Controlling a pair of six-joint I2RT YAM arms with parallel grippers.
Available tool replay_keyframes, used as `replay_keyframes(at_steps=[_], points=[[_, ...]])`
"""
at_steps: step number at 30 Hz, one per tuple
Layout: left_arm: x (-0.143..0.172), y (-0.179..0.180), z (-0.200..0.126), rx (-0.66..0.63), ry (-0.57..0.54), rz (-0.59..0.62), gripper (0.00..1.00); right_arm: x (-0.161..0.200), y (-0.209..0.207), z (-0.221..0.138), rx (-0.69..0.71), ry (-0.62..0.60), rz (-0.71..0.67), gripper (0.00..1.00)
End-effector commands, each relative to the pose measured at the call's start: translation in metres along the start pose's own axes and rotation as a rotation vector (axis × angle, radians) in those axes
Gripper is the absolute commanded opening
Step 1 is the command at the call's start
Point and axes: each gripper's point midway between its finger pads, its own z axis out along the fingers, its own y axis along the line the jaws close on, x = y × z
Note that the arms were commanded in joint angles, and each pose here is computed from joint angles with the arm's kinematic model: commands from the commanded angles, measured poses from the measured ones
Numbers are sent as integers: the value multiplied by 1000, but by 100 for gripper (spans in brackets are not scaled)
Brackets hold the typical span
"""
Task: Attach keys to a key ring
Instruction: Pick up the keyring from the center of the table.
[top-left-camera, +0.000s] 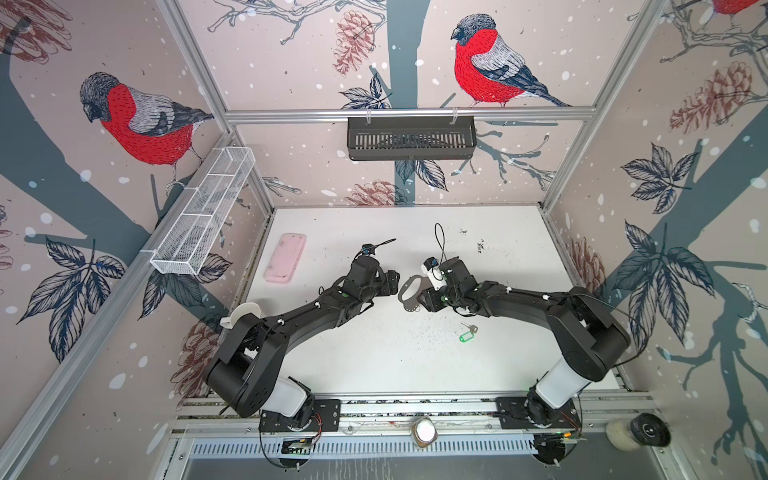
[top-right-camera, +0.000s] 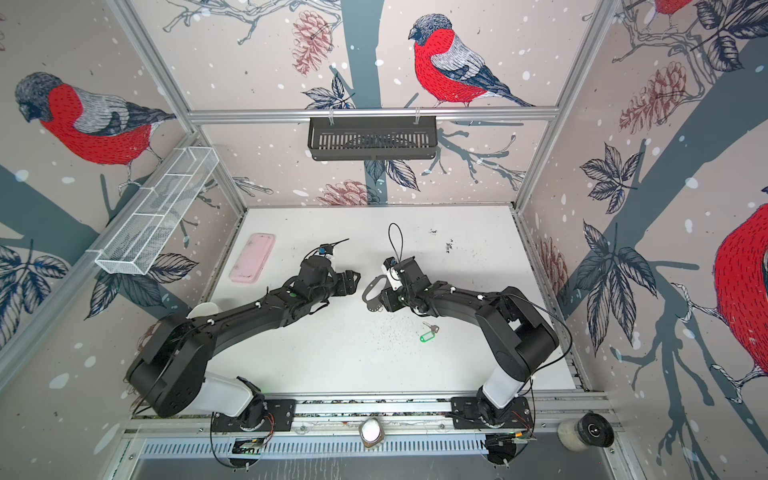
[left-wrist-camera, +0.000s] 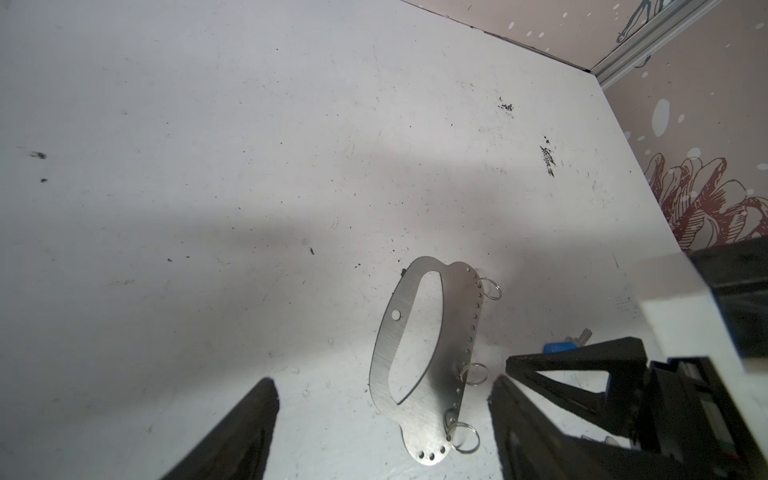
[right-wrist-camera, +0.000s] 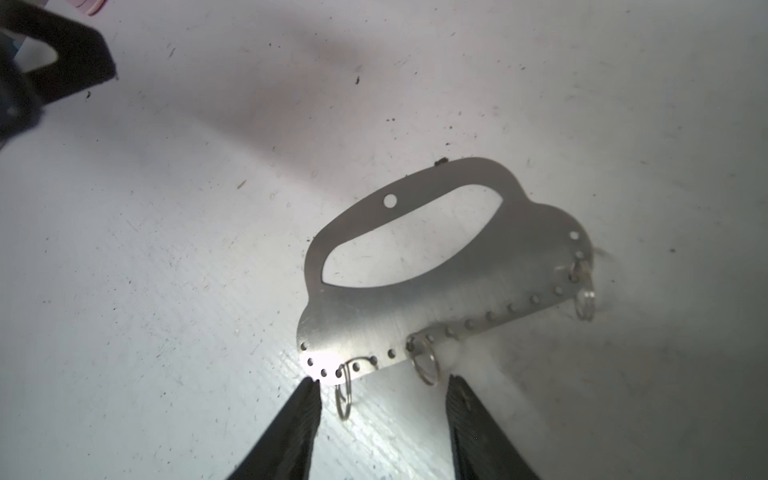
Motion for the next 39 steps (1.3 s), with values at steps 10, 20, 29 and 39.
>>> replay_keyframes(at_steps=[10,20,29,39], points=[[-3,1,-4,-10,-6,17,80,22,17,6,-32,56,29,40],[-3,1,-6,-9,-8,17,80,22,10,13,-8,60,36,28],[-1,0,-5,0,-4,9,80,20,8,14,-10,57,38,21],[0,1,-5,-5,-2,13,80,19,12,18,-31,62,34,16]])
